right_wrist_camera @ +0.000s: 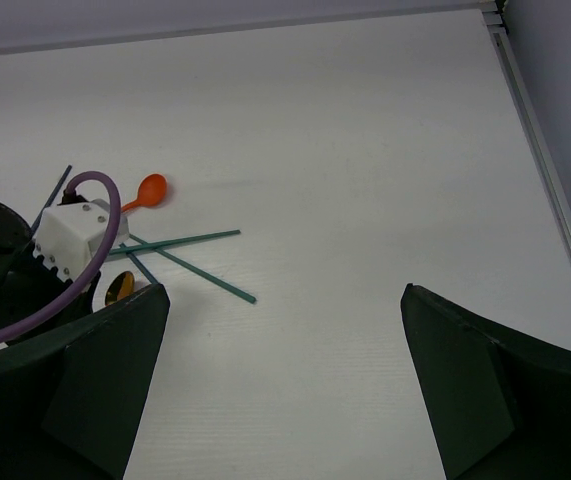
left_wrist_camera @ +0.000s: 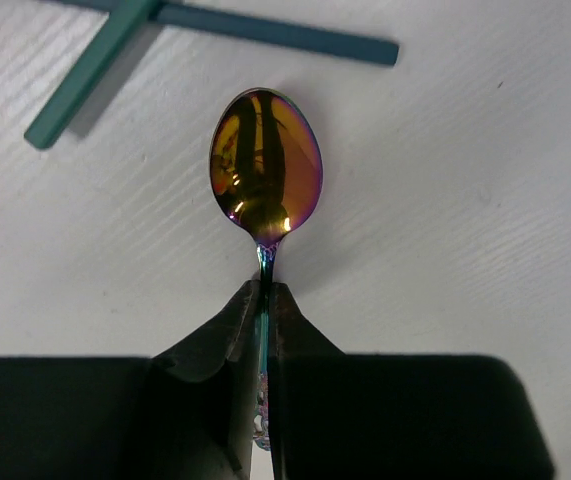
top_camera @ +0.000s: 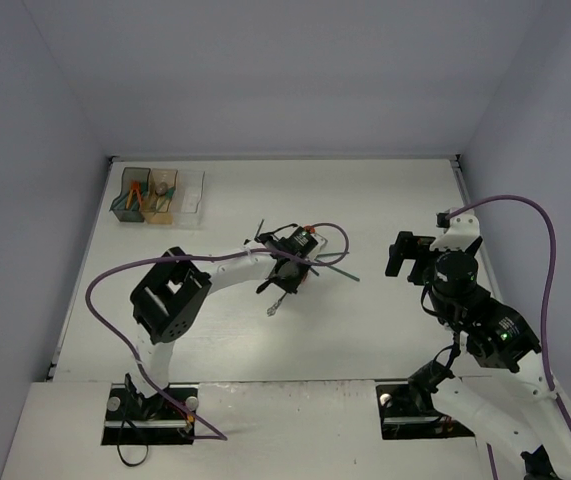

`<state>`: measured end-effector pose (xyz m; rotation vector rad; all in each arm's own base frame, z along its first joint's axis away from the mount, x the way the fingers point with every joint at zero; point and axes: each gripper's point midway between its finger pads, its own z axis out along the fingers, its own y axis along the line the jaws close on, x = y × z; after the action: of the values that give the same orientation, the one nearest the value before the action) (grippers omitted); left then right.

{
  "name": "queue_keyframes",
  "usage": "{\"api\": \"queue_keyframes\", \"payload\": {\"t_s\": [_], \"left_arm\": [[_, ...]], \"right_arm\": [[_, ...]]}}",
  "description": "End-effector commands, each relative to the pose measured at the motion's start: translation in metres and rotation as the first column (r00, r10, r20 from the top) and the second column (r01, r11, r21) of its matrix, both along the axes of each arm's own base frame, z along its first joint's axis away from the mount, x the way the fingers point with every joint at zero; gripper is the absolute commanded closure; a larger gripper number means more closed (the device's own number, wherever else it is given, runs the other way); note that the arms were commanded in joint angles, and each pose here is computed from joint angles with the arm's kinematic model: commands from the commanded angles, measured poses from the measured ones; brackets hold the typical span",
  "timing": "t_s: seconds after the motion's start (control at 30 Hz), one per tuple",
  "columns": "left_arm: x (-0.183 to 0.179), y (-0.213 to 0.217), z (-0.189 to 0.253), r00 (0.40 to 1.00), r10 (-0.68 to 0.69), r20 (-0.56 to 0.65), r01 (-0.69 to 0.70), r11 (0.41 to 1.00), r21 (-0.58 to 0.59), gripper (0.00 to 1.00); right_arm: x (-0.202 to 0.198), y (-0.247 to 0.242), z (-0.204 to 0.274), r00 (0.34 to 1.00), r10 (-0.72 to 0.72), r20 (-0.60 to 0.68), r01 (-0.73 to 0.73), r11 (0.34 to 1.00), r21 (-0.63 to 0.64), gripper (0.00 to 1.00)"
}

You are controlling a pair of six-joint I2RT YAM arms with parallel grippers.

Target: Sort the eating utensils into containers

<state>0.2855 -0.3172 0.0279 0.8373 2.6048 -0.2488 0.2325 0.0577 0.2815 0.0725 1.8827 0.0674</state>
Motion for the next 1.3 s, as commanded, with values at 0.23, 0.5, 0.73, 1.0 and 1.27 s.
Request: {"api": "queue_keyframes", "payload": {"t_s": [0.23,0.5,0.73,1.0,1.27], "left_arm": [[0.038,0.078,0.115,0.972,0.182,0.147,-0.177,0.983,-0.042,1.0],[0.127,0.206,0.151,0.885,0.4,0.239,-0.416,0.909,0.021,1.0],[0.205,0.288,0.152,0.802,0.532,0.271,-0.561,0.827,0.037,1.0],[0.258,0.34,0.16,0.732,0.601,0.322,-0.628,0.778,-0.024,1.0],[0.287,0.368,0.147,0.71,0.613,0.346,-0.646,0.763,-0.026,0.95]], "right_arm": [[0.009,0.002,0.014,0.999,-0.024,0.038,0.023,0.999,0.029,0.0],[0.013,0.004,0.009,0.999,-0.027,0.018,0.027,1.0,0.012,0.0],[0.017,0.007,0.004,1.0,-0.02,-0.001,0.02,1.0,-0.006,0.0],[0.022,0.006,-0.002,0.999,-0.031,-0.022,0.03,0.999,-0.046,0.0],[0.027,0.007,-0.009,0.998,-0.04,-0.048,0.037,0.996,-0.078,0.0]]}}
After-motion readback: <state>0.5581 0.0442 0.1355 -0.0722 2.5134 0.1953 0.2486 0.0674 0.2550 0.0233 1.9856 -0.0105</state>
